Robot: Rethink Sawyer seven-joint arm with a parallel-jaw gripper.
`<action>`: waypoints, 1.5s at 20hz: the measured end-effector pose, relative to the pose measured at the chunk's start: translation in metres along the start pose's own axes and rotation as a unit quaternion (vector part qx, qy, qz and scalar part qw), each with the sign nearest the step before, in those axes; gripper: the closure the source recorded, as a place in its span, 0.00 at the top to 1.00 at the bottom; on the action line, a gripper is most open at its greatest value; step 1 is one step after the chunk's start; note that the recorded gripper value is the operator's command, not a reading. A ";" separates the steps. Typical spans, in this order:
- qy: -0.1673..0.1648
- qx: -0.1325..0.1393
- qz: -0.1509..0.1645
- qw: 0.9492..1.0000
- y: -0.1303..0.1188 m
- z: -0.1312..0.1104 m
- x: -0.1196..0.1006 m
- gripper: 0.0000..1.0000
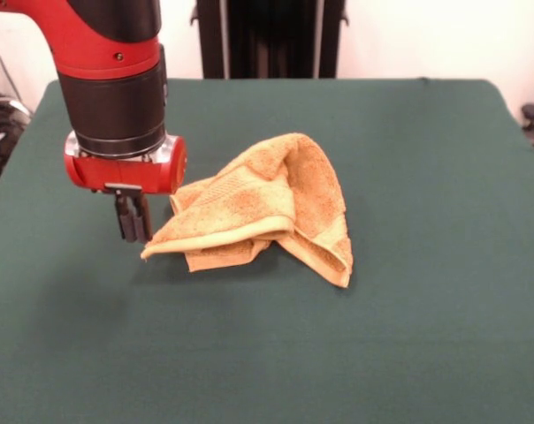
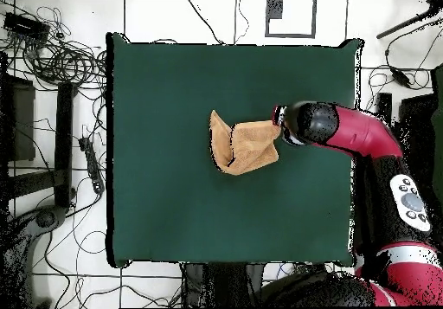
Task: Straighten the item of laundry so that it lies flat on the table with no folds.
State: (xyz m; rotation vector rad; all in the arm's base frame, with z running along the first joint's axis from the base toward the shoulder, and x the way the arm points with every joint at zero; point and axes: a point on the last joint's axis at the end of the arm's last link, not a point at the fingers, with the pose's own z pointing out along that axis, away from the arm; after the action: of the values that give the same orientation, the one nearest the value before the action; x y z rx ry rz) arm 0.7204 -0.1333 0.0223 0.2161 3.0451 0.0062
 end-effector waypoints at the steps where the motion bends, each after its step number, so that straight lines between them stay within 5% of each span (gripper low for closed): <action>1: 0.000 0.000 0.000 1.000 0.000 0.000 0.000 0.00; 2: 0.000 0.001 -0.001 1.000 -0.001 0.000 0.000 0.00; 3: 0.000 0.002 0.000 1.000 -0.004 0.001 0.001 1.00; 9: 0.000 0.004 -0.001 1.000 -0.006 0.001 0.001 1.00; 10: 0.000 0.004 -0.002 1.000 -0.006 0.001 0.002 0.00; 24: 0.000 0.005 -0.004 1.000 -0.005 -0.002 0.003 0.00; 30: -0.001 0.000 -0.008 1.000 0.012 -0.038 0.010 0.00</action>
State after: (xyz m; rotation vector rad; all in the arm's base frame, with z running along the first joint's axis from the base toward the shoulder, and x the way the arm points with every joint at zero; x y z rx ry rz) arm 0.7085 -0.1194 0.0592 0.1929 3.0451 0.0054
